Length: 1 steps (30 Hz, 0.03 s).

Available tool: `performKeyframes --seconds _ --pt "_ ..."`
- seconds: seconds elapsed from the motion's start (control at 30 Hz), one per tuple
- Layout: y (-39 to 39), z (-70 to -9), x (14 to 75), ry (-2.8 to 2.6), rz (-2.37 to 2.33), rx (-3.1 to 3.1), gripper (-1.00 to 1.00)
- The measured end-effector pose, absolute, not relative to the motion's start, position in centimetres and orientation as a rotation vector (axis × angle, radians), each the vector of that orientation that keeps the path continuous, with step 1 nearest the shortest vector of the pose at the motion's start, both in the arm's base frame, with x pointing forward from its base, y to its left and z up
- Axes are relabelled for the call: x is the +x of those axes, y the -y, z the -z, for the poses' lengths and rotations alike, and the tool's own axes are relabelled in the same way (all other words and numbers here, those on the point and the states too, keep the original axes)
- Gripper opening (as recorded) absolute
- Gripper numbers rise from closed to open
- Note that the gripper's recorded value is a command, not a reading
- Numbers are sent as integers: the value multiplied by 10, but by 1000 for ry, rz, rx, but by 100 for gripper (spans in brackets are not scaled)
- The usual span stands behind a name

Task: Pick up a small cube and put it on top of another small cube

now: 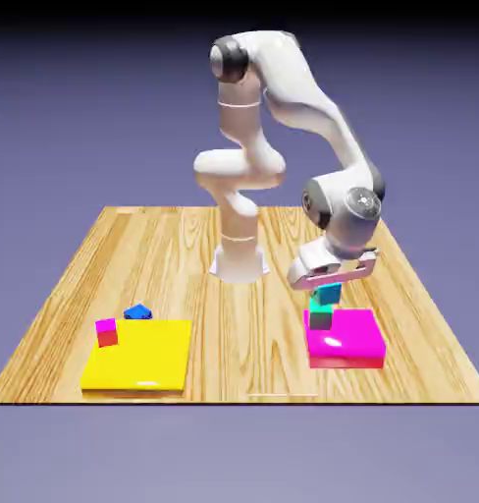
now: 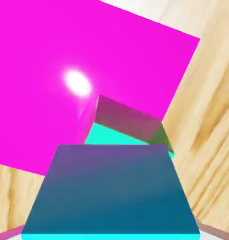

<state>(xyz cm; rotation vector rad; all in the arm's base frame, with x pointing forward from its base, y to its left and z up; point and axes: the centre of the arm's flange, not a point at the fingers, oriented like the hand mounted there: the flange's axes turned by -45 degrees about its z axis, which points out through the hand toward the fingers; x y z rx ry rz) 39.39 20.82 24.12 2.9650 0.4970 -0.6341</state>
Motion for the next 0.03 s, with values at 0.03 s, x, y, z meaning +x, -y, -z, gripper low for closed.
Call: performKeyframes --seconds 0.03 --pt "-208 -241 394 -497 634 2965 100"
